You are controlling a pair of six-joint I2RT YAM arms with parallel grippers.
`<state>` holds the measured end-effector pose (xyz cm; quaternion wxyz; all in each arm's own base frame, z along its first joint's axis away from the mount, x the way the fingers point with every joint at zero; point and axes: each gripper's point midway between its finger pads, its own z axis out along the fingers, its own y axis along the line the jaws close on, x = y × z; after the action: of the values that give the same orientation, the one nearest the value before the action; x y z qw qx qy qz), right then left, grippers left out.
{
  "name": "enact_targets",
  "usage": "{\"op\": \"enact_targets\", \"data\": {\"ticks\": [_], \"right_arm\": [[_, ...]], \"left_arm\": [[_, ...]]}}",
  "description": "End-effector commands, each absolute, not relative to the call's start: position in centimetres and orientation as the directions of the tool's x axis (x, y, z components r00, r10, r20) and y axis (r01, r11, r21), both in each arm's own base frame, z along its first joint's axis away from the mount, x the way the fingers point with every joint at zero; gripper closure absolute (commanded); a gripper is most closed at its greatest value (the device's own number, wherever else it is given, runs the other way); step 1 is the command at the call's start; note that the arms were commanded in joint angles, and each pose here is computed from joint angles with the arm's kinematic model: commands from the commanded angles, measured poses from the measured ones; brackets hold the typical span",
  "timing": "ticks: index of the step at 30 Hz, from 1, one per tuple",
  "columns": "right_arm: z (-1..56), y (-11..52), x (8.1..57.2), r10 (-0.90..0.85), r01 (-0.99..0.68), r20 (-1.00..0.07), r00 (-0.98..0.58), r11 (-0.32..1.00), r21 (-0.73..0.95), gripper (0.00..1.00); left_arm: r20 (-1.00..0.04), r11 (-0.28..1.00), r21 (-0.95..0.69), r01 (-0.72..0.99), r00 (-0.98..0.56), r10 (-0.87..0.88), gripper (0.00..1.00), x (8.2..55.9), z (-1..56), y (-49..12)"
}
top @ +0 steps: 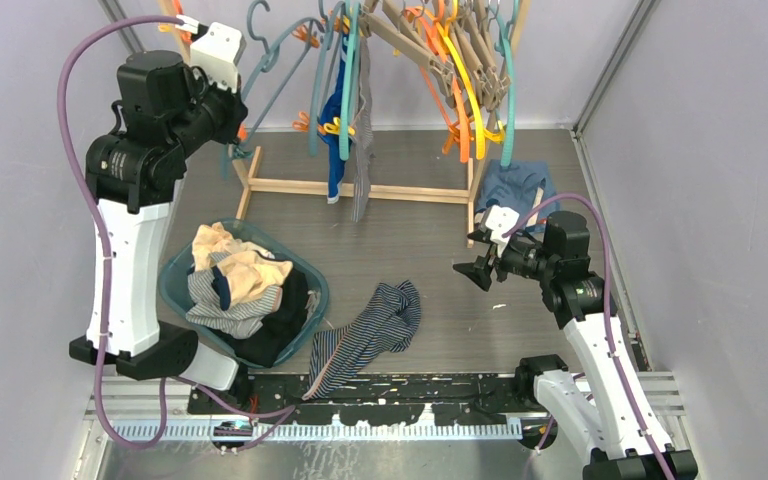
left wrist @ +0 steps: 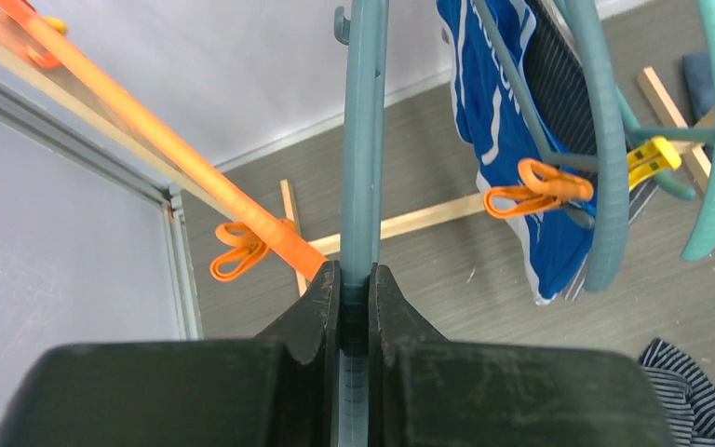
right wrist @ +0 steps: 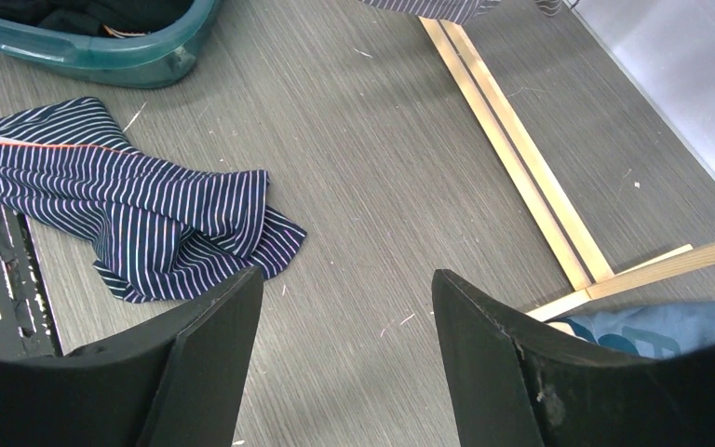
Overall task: Remove the underwear clipped to the hanger
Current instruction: Place the hanger at the clothesline.
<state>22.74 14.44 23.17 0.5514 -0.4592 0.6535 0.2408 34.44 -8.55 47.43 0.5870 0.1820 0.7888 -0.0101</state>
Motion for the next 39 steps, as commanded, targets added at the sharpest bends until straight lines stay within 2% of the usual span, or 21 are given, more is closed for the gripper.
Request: {"op": "enact_targets", "data": {"ticks": [1,15,25,39], "right_arm": [[24.2,14.3,23.1,-0.33,-0.849,-0.941,0.081,0.471,-0.239,0.27],[23.7,14.2,23.3,-0.337,-0.849,-0.939,0.07,0.474,-0.233,0.28],[23.5,14.2,23.3,-0.342,-0.852,-0.937,0.066,0.47,-0.232,0.28],[23.2,14.2,23.3,-0.345,-0.853,-0.936,0.063,0.468,-0.23,0.28]], "left_arm": [[-0.977,0.958,0.186,0.218,-0.06,0.203,1.0,35.4,53.0,-8.1],[-0.995,0.977,0.104,0.184,0.022,0.102,1.0,39.6,53.9,-9.2],[-0.998,0.975,0.055,0.213,-0.003,0.057,1.0,41.3,51.2,-10.5],[-0.997,0.985,0.076,0.153,0.024,0.073,1.0,42.7,49.4,-9.7]]}}
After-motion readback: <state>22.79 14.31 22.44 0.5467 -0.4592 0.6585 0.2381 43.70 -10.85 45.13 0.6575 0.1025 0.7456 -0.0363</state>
